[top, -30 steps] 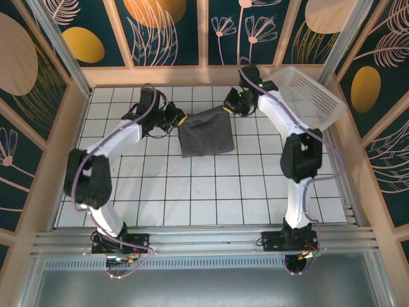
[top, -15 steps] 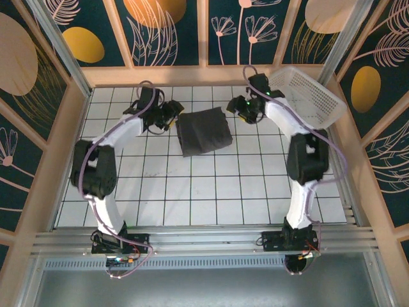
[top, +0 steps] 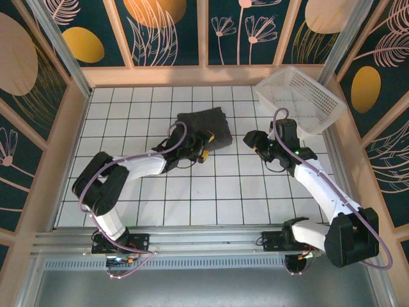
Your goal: Fold and stack the t-shirts
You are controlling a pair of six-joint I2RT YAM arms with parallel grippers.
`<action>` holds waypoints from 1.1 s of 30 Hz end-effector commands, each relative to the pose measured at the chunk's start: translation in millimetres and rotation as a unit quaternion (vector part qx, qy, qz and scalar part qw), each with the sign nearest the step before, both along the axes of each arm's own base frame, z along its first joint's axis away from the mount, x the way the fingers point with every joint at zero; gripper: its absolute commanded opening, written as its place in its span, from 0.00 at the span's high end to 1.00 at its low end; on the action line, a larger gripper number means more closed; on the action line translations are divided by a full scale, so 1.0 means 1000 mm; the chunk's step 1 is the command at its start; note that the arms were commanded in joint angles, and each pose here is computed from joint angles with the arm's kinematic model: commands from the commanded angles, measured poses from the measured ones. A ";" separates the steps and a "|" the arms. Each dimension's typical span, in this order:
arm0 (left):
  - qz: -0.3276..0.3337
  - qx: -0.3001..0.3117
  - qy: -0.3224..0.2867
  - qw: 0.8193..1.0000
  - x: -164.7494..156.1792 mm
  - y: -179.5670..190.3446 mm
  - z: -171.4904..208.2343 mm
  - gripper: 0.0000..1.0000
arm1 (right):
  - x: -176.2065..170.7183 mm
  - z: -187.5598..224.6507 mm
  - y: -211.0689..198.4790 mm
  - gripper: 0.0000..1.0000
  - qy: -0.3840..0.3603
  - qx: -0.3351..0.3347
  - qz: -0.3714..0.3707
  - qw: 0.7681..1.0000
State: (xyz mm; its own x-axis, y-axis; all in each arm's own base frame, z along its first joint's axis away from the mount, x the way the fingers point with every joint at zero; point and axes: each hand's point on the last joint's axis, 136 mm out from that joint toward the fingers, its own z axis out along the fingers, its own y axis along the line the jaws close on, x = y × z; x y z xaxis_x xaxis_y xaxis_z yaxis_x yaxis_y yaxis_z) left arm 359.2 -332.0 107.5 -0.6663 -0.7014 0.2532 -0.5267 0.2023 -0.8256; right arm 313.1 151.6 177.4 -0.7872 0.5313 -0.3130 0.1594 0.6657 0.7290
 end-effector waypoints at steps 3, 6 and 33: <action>0.069 -0.104 0.023 0.992 0.030 -0.039 0.010 0.28 | -0.001 0.022 -0.001 0.42 -0.025 0.006 -0.001 1.000; 0.091 -0.122 0.068 0.986 0.025 -0.054 -0.010 0.28 | -0.003 0.027 -0.008 0.42 -0.030 -0.010 -0.008 0.999; 0.074 0.021 -0.043 0.996 0.136 0.126 -0.063 1.00 | 0.006 0.025 -0.022 0.42 -0.025 -0.004 -0.003 1.000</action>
